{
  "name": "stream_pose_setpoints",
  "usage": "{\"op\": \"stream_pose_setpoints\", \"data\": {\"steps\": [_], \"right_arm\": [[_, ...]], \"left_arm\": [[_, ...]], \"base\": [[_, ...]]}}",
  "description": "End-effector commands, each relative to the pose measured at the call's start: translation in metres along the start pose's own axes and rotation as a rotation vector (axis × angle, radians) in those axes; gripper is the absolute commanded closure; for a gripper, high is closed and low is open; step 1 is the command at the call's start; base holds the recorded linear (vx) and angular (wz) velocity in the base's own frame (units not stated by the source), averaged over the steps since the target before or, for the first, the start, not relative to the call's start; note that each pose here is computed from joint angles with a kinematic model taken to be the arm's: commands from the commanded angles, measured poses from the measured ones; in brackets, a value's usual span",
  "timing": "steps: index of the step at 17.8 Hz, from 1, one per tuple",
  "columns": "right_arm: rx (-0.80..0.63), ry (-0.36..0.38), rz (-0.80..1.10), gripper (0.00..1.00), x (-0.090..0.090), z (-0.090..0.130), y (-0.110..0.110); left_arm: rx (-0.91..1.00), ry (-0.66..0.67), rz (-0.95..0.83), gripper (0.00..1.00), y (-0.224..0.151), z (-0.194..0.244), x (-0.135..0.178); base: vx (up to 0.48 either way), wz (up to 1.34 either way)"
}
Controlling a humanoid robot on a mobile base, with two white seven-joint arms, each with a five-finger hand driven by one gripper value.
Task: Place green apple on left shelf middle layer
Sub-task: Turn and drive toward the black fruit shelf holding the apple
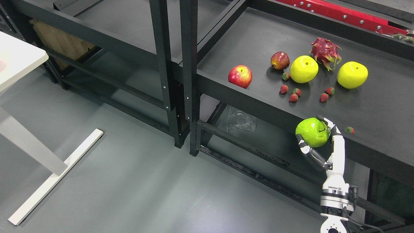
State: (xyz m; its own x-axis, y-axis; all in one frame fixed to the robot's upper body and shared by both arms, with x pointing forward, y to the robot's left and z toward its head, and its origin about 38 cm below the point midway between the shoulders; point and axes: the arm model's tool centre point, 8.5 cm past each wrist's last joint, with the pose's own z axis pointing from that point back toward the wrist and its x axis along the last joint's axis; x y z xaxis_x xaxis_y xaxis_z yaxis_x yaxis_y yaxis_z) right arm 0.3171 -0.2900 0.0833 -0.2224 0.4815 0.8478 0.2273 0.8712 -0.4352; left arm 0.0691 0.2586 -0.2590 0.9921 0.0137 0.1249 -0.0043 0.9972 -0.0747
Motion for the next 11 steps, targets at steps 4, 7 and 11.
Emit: {"op": "stream_pose_setpoints", "data": {"steps": [4,7,11], "right_arm": [[0.004,-0.004,0.015,1.00,-0.0008,-0.0018,-0.0044],[0.006,-0.004,0.015,1.00,-0.0006,-0.0018,-0.0037],[0.008,-0.003,0.015,1.00,-0.0008,-0.0018,-0.0036]], "left_arm": [[0.018,-0.001,-0.001,0.00,0.0112,0.0017,0.0004],[0.018,-0.001,-0.001,0.00,0.0112,0.0017,0.0004],[0.018,-0.001,-0.001,0.00,0.0112,0.0017,0.0004]], "base": [[-0.009,0.02],[0.025,-0.08],[0.082,-0.38]]}}
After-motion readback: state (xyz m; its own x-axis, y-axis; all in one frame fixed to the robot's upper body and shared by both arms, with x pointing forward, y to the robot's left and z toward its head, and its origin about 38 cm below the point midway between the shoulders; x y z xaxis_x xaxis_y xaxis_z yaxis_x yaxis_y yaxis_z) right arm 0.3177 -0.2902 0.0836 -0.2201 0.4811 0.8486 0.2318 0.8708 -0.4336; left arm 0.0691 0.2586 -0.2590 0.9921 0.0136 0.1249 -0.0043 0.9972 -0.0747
